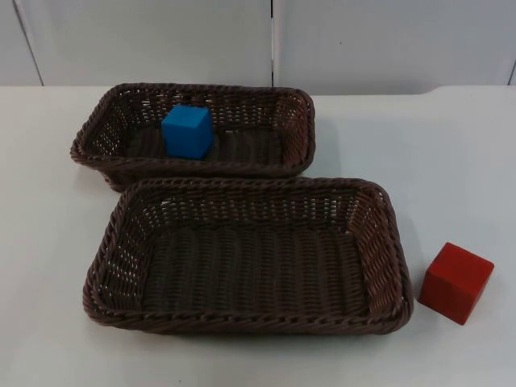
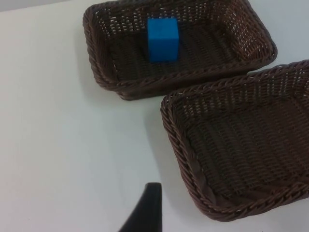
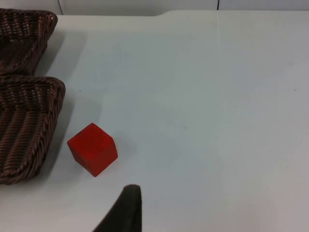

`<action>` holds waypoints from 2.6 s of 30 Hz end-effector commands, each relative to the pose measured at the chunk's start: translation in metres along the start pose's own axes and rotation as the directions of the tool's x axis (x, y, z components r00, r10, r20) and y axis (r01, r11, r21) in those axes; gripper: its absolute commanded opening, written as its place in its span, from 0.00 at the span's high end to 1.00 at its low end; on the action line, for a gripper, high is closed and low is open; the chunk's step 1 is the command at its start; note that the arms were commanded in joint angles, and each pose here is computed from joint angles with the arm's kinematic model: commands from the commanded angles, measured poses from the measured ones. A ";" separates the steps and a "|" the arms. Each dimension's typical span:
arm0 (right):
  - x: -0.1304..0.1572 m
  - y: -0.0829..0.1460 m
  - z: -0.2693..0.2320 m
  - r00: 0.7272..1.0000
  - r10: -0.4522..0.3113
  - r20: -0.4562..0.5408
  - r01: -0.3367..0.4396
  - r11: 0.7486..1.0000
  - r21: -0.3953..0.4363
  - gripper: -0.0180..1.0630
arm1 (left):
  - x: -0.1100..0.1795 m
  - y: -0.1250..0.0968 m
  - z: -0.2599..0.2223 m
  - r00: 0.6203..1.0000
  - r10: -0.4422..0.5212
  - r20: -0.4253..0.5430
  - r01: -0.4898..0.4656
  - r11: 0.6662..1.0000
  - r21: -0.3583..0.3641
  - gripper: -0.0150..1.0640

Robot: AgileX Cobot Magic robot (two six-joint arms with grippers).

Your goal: Pick up one cube with the left hand and place it into the upper basket. Pick up one cube with the right hand and place it into the lower basket.

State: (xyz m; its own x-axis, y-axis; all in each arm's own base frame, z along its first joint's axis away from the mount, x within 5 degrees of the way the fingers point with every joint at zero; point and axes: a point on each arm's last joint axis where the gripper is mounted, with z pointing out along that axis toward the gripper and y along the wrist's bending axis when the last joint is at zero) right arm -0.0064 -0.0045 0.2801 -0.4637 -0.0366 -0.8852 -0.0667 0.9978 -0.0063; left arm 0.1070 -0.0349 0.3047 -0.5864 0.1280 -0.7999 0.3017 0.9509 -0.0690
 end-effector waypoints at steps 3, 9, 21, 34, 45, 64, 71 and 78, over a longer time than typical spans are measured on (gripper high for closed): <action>0.000 0.000 0.001 1.000 -0.002 0.001 0.002 1.000 -0.001 0.01 | 0.001 -0.001 0.000 1.000 -0.001 0.009 0.001 1.000 0.006 0.18; 0.000 0.000 0.001 1.000 -0.002 0.001 0.002 1.000 -0.001 0.01 | 0.001 0.000 0.000 1.000 0.009 0.008 -0.009 1.000 -0.003 0.18; -0.003 0.000 -0.001 1.000 -0.005 0.019 0.005 1.000 -0.001 0.01 | -0.001 0.001 0.000 0.999 0.025 0.024 -0.024 1.000 -0.018 0.18; -0.046 0.001 -0.008 0.989 -0.005 0.150 0.006 1.000 -0.006 0.01 | -0.001 0.002 -0.001 0.999 0.034 0.025 -0.033 0.999 -0.026 0.18; -0.104 0.002 0.040 0.997 -0.035 -0.068 0.036 0.999 0.009 0.01 | -0.001 0.002 -0.001 0.999 0.029 0.023 -0.029 0.999 -0.021 0.18; -0.156 0.010 0.169 0.905 -0.118 -0.409 0.113 0.993 -0.037 0.01 | -0.001 0.002 -0.001 0.999 0.029 0.023 -0.029 0.999 -0.021 0.18; -0.152 0.015 0.211 0.849 -0.157 -0.505 0.125 0.987 -0.097 0.01 | -0.001 0.002 0.000 0.999 0.027 0.021 -0.027 0.999 -0.021 0.18; -0.133 0.035 0.246 0.768 -0.291 -0.570 0.207 0.956 -0.209 0.01 | -0.001 0.001 0.000 1.000 0.022 0.022 -0.022 1.000 -0.018 0.18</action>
State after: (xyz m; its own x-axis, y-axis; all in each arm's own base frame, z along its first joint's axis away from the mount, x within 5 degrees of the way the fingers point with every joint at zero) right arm 0.2681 0.0460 0.2842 -0.8525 -0.3242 -0.4099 -0.3184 0.9442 -0.0847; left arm 0.1080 -0.0327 0.3045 -0.5745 0.1539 -0.8039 0.2986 0.9539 -0.0307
